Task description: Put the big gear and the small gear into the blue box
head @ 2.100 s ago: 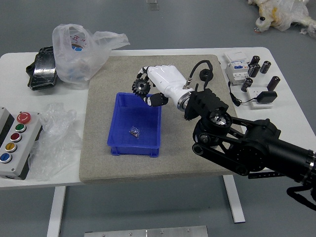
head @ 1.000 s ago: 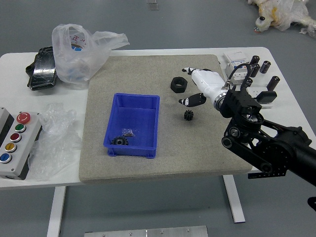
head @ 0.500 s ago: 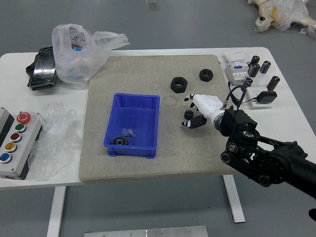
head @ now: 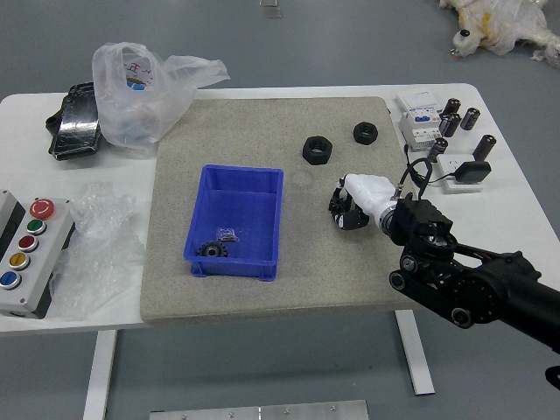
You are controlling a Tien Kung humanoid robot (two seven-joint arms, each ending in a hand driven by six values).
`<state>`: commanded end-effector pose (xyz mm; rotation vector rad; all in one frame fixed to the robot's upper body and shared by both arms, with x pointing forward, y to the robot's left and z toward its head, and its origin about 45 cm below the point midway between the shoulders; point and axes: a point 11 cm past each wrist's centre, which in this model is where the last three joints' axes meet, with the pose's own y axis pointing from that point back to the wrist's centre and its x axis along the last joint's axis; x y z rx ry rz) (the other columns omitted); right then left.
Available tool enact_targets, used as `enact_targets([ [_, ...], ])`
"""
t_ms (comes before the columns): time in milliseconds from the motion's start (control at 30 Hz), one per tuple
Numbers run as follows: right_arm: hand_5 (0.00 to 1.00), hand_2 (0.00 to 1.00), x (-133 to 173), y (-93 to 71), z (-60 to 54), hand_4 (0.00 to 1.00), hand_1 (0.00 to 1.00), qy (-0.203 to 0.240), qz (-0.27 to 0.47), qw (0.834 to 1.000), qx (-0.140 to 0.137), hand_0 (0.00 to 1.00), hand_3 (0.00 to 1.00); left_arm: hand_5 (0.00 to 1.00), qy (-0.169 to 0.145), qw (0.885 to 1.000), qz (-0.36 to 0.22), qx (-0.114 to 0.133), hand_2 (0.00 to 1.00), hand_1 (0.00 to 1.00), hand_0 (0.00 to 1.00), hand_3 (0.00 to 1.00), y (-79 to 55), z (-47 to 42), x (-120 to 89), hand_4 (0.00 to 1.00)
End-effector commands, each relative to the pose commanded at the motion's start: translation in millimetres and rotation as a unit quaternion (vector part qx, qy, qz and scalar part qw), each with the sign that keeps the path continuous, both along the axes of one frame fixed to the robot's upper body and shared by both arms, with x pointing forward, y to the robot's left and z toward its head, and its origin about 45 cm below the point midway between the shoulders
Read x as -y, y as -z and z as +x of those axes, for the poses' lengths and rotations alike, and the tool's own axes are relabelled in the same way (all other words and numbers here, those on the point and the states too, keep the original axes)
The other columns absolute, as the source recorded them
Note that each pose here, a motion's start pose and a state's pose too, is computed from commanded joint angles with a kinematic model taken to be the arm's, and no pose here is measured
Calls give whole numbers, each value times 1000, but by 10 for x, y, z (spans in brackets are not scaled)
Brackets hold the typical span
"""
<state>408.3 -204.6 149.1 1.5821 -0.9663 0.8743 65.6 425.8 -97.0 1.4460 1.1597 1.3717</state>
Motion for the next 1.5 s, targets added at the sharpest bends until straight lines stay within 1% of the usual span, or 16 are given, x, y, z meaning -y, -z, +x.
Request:
enact_targets([
  [33, 2, 328, 1, -14, 6, 143, 380, 0, 1, 1000, 3, 365, 350, 429, 0, 1000, 0, 0, 654, 666, 713, 727, 0, 1, 1, 717],
  [167, 2, 328, -25, -175, 45, 143, 380, -10, 5, 1000, 25, 365, 350, 429, 0, 1000, 0, 1, 654, 666, 713, 727, -2, 6, -3, 717],
  [300, 2, 325, -177, -510, 108, 151, 393, -36, 15, 997, 68, 384, 356, 432, -1, 1000, 1, -2, 654, 666, 712, 726, -4, -10, -14, 718],
  [400, 2, 325, -436, -761, 112, 151, 393, -73, 26, 992, 101, 384, 356, 432, -1, 1000, 1, -4, 654, 666, 712, 726, -6, -20, -20, 718],
  [433, 2, 407, -514, -813, 105, 172, 458, -83, 30, 990, 108, 433, 360, 433, 0, 1000, 1, -4, 655, 666, 713, 727, -6, -21, -21, 720],
  [533, 2, 407, -829, -960, 61, 172, 458, -122, 43, 983, 132, 433, 360, 433, 0, 1000, 2, -4, 655, 666, 713, 727, -7, -19, -23, 720],
  [600, 2, 407, -989, -978, 40, 172, 458, -139, 43, 980, 135, 433, 360, 433, 1, 1000, 2, -4, 655, 666, 713, 727, -8, -16, -23, 720],
  [633, 128, 807, -1053, -973, 32, 248, 750, -146, 41, 979, 133, 641, 709, 439, 1, 1000, 1, -4, 656, 666, 713, 728, -8, -15, -23, 722],
  [800, 128, 807, -1191, -866, 15, 248, 750, -158, 22, 981, 114, 641, 709, 439, 2, 1000, 2, -5, 656, 666, 713, 728, -14, -13, -34, 722],
  [833, 201, 978, -1197, -825, 11, 621, 891, -158, 16, 982, 107, 755, 989, 445, 2, 1000, 3, -5, 657, 666, 713, 731, -15, -14, -37, 726],
  [1000, 201, 978, -1192, -716, -6, 621, 891, -157, 1, 984, 87, 755, 989, 445, 2, 1000, 3, -6, 657, 666, 713, 731, -16, -15, -39, 726],
  [1033, 275, 990, -1187, -711, -6, 761, 906, -156, 1, 984, 86, 766, 995, 448, 3, 1000, 3, -6, 657, 666, 712, 731, -15, -15, -38, 728],
  [1200, 275, 990, -1124, -729, 22, 761, 906, -147, -2, 985, 86, 766, 995, 448, 3, 1000, 2, -5, 657, 666, 712, 731, -14, -13, -35, 728],
  [1233, 307, 980, -1098, -735, 32, 810, 903, -143, 0, 986, 86, 763, 987, 449, 3, 1000, 3, -5, 657, 666, 712, 730, -14, -12, -34, 729],
  [1300, 307, 980, -1053, -752, 51, 810, 903, -136, 5, 987, 88, 763, 987, 449, 3, 1000, 3, -5, 657, 666, 712, 730, -14, -9, -33, 729],
  [1500, 336, 938, -789, -865, 126, 826, 884, -92, 63, 989, 99, 751, 950, 450, 3, 1000, 2, -4, 657, 666, 712, 730, -11, -7, -24, 729],
])
